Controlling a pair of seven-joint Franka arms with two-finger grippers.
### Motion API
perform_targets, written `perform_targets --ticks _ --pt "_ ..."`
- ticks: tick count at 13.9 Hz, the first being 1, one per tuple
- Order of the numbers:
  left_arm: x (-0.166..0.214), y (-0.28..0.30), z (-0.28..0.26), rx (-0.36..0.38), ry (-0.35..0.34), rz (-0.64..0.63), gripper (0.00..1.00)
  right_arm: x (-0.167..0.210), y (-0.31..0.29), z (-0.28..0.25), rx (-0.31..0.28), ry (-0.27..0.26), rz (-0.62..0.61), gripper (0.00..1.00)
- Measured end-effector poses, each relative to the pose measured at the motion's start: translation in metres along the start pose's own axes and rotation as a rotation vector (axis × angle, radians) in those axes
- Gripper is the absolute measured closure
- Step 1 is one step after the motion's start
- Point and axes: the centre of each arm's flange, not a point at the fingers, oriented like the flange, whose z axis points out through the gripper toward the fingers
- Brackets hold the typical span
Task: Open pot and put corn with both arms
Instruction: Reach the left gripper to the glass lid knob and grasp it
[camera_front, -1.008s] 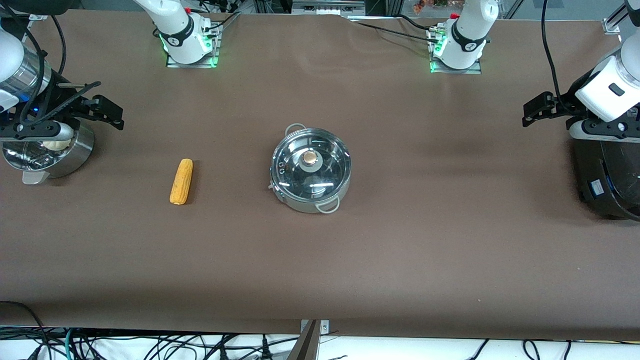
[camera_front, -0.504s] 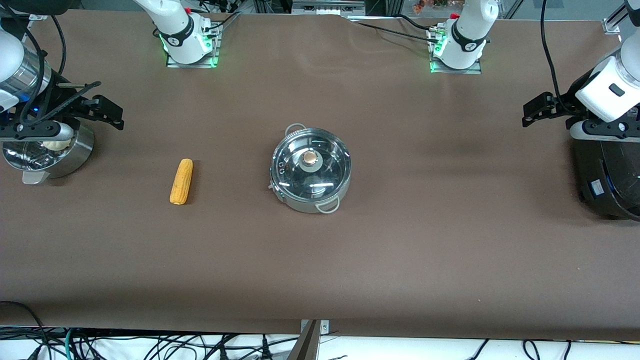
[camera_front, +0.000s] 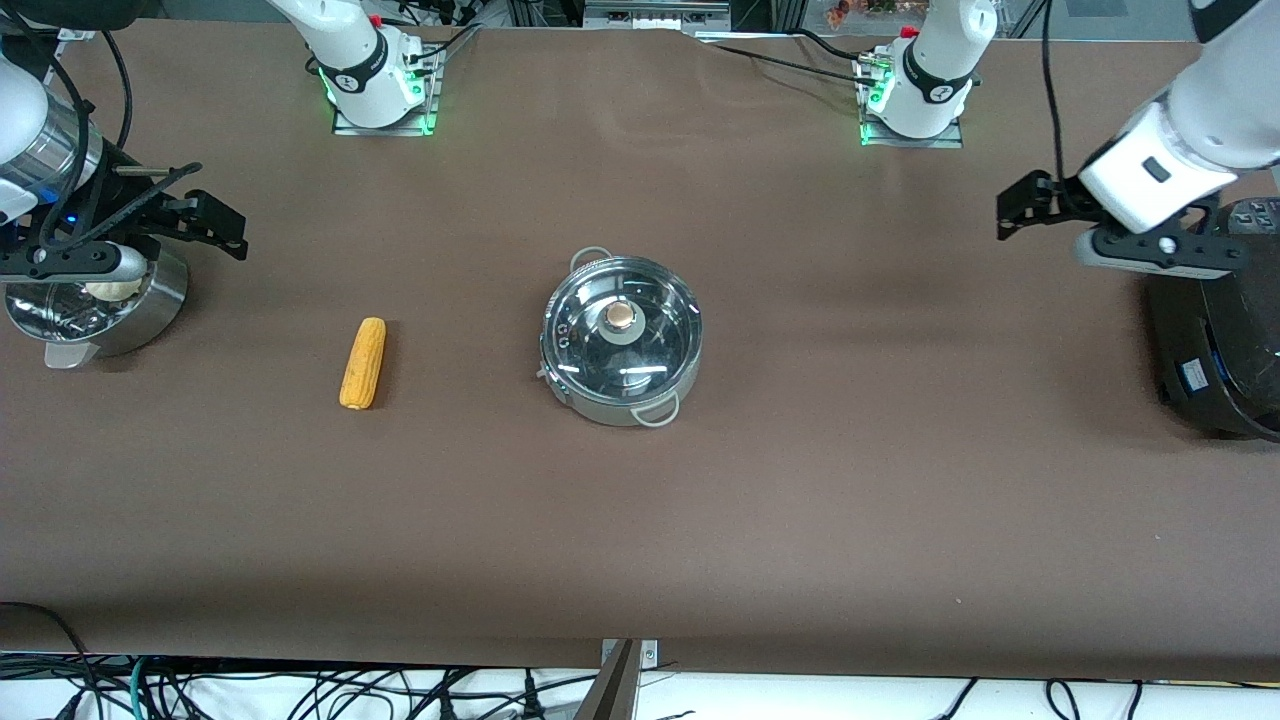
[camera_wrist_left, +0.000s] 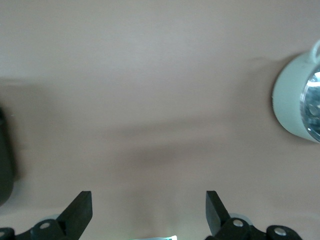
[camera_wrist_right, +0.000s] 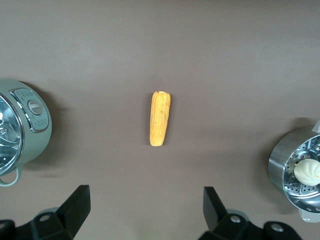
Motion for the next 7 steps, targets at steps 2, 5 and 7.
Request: perform_targets --ticks 2,5,7 --pt "0.007 0.032 0.015 -0.005 -0.028 0.020 0.00 0.000 0.000 0.000 0.000 0.000 0.000 0.00" --pt "0.025 0.103 0.033 0.000 -0.045 -0.020 0.00 0.000 0.000 0.000 0.000 0.001 0.000 0.00" --pt "0.039 0.160 0.049 0.004 -0.051 -0.053 0.00 0.000 0.000 0.000 0.000 0.001 0.000 0.00"
